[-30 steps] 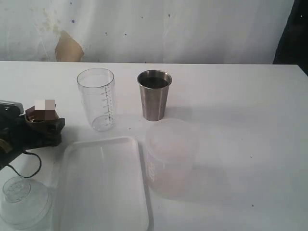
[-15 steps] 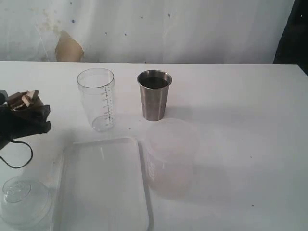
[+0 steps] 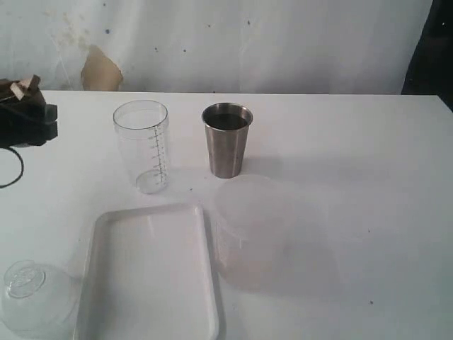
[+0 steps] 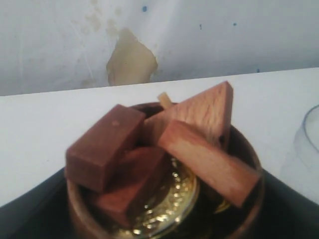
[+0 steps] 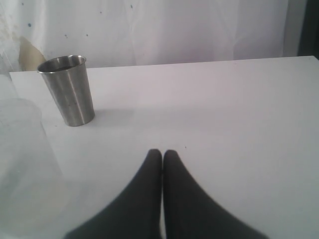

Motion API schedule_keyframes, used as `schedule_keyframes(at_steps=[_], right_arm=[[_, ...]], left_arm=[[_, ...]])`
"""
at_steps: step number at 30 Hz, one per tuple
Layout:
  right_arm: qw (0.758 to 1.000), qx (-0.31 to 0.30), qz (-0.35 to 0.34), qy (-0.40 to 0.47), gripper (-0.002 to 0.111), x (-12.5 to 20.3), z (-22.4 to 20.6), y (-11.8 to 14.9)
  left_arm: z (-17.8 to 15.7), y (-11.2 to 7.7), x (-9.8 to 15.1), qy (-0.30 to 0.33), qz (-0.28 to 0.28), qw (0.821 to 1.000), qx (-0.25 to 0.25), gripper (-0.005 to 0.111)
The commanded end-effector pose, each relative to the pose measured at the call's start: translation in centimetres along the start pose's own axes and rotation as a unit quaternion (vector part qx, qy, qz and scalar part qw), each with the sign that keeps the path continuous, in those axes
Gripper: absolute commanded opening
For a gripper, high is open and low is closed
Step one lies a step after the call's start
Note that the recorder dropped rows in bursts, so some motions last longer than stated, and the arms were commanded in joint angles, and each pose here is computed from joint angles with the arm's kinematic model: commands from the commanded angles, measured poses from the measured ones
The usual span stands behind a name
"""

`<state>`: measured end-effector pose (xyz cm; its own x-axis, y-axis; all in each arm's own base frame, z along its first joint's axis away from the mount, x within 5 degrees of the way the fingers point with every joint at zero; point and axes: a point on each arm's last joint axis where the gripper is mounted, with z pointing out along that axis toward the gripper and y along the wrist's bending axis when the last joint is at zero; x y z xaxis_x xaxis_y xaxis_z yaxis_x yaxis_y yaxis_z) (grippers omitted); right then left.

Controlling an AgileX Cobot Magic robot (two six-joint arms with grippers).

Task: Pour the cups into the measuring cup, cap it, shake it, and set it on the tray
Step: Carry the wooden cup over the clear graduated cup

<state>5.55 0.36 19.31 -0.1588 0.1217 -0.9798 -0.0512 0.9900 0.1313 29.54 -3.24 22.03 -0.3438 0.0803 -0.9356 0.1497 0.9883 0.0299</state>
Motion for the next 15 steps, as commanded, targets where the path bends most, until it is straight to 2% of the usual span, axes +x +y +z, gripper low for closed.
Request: schedule_keyframes(at_steps=[1,4,7,9,12,15], right_arm=[[1.000,-0.003,0.000,0.000,0.000,0.2,0.0,0.0],[1.000,-0.003,0.000,0.000,0.000,0.2,0.0,0.0],[1.000,-0.003,0.000,0.000,0.000,0.2,0.0,0.0],[1.000,-0.003,0.000,0.000,0.000,0.2,0.0,0.0],[1.000,-0.003,0.000,0.000,0.000,0.2,0.0,0.0],[1.000,-0.003,0.000,0.000,0.000,0.2,0.0,0.0]], left_arm=[[0.1,-1.4,-3.3,0.054,0.050,0.997,0.019,0.000],[0.3,-1.9,-4.7,0.085,0.073,0.993,0.022,0.000],[0.3,-2.8,-6.3,0.088,0.103,0.990,0.033,0.000],[0.4,-3.2,-6.7,0.089,0.118,0.988,0.039,0.000],[1.1,-3.7,-7.0,0.127,0.167,0.977,0.041,0.000],[2.1,-4.1,-7.3,0.156,0.188,0.969,0.036,0.000]])
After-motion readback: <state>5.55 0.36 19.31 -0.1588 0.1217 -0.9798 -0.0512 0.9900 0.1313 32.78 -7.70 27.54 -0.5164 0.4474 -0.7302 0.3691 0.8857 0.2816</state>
